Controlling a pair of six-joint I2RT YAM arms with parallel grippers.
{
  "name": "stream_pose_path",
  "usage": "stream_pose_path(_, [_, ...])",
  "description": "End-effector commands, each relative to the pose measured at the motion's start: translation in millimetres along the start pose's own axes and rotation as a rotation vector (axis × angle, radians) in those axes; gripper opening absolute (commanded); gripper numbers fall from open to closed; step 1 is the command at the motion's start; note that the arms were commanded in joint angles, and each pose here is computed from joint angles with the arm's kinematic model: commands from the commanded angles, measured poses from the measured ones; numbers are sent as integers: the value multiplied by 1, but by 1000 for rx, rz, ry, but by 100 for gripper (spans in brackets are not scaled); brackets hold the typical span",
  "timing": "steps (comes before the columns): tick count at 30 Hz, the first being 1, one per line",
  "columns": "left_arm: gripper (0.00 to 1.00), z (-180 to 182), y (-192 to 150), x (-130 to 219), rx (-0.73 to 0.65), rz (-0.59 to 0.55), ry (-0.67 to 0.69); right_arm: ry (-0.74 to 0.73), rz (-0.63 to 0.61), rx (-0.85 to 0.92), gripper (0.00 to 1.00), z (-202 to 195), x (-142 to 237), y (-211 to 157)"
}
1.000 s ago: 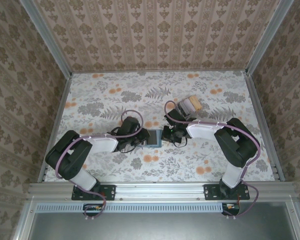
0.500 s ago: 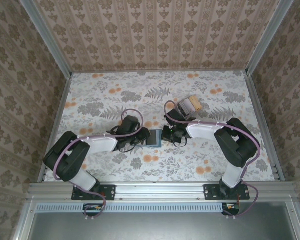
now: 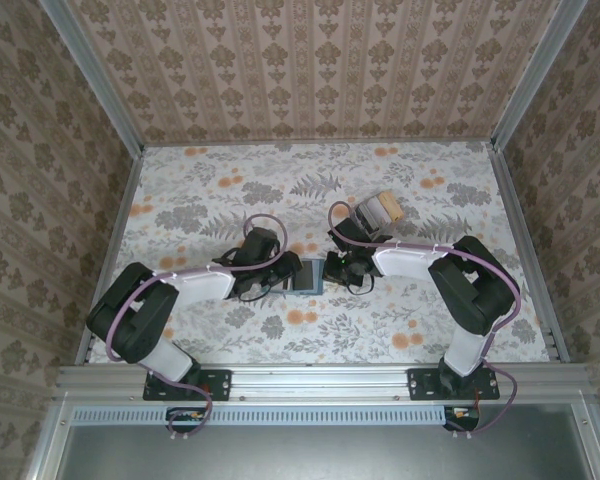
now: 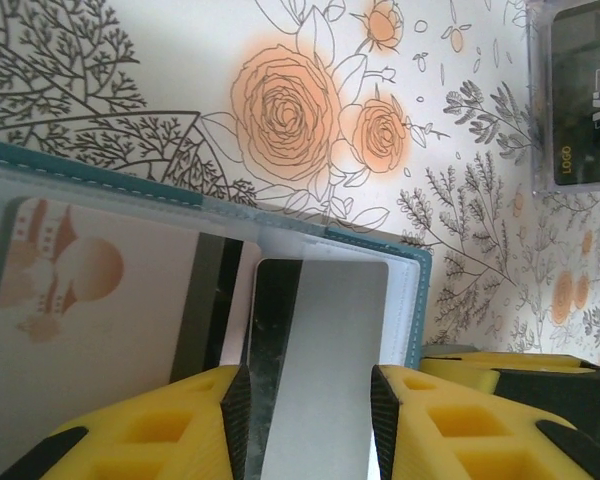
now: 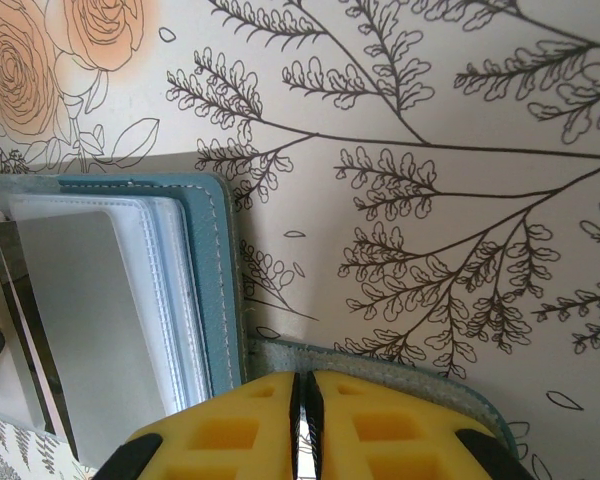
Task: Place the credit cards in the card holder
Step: Insert the credit card into the card slot.
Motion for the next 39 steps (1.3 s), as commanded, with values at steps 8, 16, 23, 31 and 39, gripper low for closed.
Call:
stream_pose_path(8, [40,-7,0,-8,-28,39,-20,-133,82,-7,15,-32,-12,-23])
stream_pose_path(16, [40,-12,-3,-17,-38,73,-39,-128,85,-4,15,-31,-12,-23])
stream_pose_path(23, [39,-16,-3,-18,-45,80,-50,-134,75,-9,15,-32,-11,-23])
stream_pose_path(31, [40,-22,-4,0,-54,56,-55,-235,43,64,17,-41,6,-11])
stream_pose_path(39, [49,-16,15,38,-77,-71,9,-271,-3,177,23,-43,31,5])
Point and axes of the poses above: each hand's point on the last joint's axis, 136 mm out from that joint toward the fingers, its own x axis back along the fingers, its own z axis along the line the jaws close on, y = z × x, the point moved 2 cm from there along x, back along the fingers, and after that the axes turned 3 degrees about x, right-handed, at the moved point
